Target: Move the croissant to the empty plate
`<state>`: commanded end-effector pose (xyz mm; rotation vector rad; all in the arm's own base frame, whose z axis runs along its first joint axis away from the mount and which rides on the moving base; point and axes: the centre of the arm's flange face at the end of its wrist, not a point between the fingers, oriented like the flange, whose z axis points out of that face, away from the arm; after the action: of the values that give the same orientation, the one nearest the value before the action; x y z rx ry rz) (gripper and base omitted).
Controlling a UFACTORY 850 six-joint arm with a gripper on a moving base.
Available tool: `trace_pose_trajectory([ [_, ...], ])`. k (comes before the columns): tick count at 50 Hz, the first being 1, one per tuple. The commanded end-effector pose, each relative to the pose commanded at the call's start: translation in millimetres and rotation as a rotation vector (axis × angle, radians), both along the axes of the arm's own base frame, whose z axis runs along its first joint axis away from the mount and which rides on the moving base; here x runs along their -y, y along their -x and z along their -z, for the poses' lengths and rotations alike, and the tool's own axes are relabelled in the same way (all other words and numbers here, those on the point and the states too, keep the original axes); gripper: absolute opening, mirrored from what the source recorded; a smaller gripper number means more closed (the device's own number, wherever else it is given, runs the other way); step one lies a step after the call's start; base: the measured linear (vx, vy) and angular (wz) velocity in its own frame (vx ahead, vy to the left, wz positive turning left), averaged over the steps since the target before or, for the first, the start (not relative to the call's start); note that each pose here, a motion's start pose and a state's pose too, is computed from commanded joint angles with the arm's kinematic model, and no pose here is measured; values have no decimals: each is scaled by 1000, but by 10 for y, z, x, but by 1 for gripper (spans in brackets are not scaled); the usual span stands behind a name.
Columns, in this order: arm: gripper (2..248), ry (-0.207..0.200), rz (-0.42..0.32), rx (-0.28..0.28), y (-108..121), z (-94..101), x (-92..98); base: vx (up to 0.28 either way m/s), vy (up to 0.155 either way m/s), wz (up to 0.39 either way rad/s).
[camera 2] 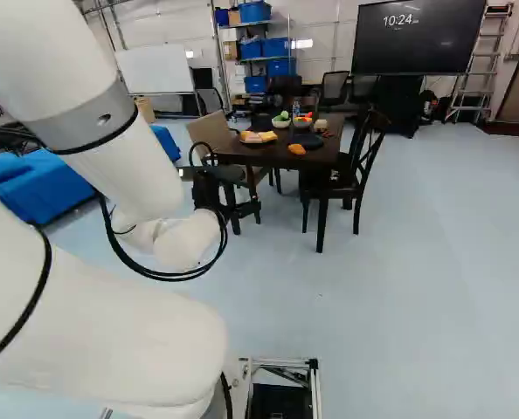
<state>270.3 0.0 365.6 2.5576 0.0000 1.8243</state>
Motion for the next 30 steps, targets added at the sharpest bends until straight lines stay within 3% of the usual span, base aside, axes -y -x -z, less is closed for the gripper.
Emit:
trace_pose_trajectory([
  [30,247,0,0,0,0,0,0,198,-1,-22],
])
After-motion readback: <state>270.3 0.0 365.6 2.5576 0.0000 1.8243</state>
